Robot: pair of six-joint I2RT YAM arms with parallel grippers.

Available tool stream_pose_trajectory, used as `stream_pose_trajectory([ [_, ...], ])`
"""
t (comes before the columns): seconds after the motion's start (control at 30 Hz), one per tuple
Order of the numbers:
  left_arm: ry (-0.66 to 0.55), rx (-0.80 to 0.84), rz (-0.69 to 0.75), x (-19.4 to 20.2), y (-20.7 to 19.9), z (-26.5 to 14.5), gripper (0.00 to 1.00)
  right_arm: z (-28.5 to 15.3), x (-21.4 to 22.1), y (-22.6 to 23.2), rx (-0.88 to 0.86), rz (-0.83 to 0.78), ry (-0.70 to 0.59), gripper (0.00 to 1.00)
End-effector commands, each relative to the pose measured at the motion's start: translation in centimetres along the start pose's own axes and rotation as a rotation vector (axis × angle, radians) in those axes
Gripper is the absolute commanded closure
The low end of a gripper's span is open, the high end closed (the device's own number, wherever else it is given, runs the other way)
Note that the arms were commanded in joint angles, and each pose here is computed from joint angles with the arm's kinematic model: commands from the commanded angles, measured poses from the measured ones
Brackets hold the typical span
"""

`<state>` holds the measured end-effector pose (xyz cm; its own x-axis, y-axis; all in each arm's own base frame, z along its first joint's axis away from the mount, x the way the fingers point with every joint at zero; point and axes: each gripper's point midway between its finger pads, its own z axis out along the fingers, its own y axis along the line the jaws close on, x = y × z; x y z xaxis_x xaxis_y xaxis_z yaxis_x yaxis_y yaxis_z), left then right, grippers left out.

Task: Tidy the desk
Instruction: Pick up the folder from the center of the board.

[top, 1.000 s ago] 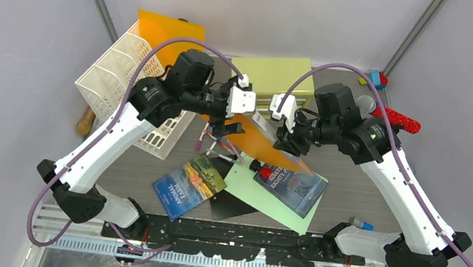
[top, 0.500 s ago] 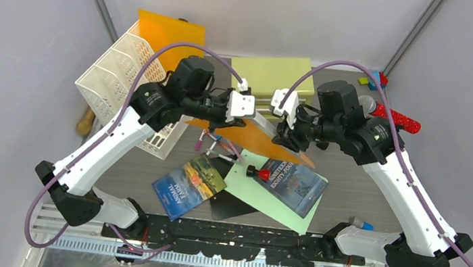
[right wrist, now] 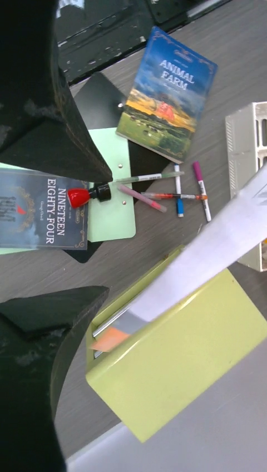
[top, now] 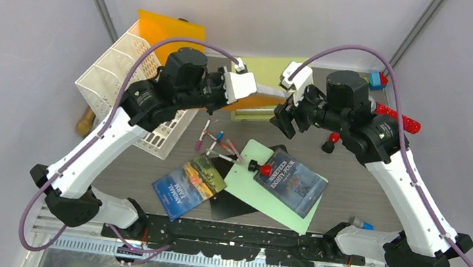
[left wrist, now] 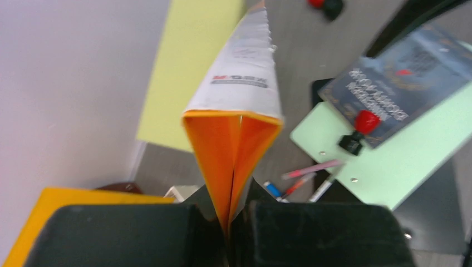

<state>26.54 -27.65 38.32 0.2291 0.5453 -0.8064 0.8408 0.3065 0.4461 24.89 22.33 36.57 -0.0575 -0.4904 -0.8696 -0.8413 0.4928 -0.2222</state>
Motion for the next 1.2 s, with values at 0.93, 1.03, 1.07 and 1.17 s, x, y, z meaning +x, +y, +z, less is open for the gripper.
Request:
stream_pose_trajectory([
  [0.93,-0.038,-0.741,0.15,-3.4,12.1,-6.1,1.0,-1.3,-4.4,-12.7,0.163,1.015,-0.391,0.11],
  [1.03,-0.044,-0.731,0.156,-3.9,11.3,-5.2,1.0,-0.5,-3.8,-12.9,0.16,1.035,-0.378,0.11],
  [1.07,-0.044,-0.722,0.159,-3.9,11.1,-4.8,1.0,0.0,-3.5,-13.0,0.153,1.054,-0.369,0.11],
  [1.17,-0.032,-0.704,0.174,-3.8,10.3,-3.9,1.0,0.7,-3.1,-13.2,0.137,1.096,-0.366,0.11],
])
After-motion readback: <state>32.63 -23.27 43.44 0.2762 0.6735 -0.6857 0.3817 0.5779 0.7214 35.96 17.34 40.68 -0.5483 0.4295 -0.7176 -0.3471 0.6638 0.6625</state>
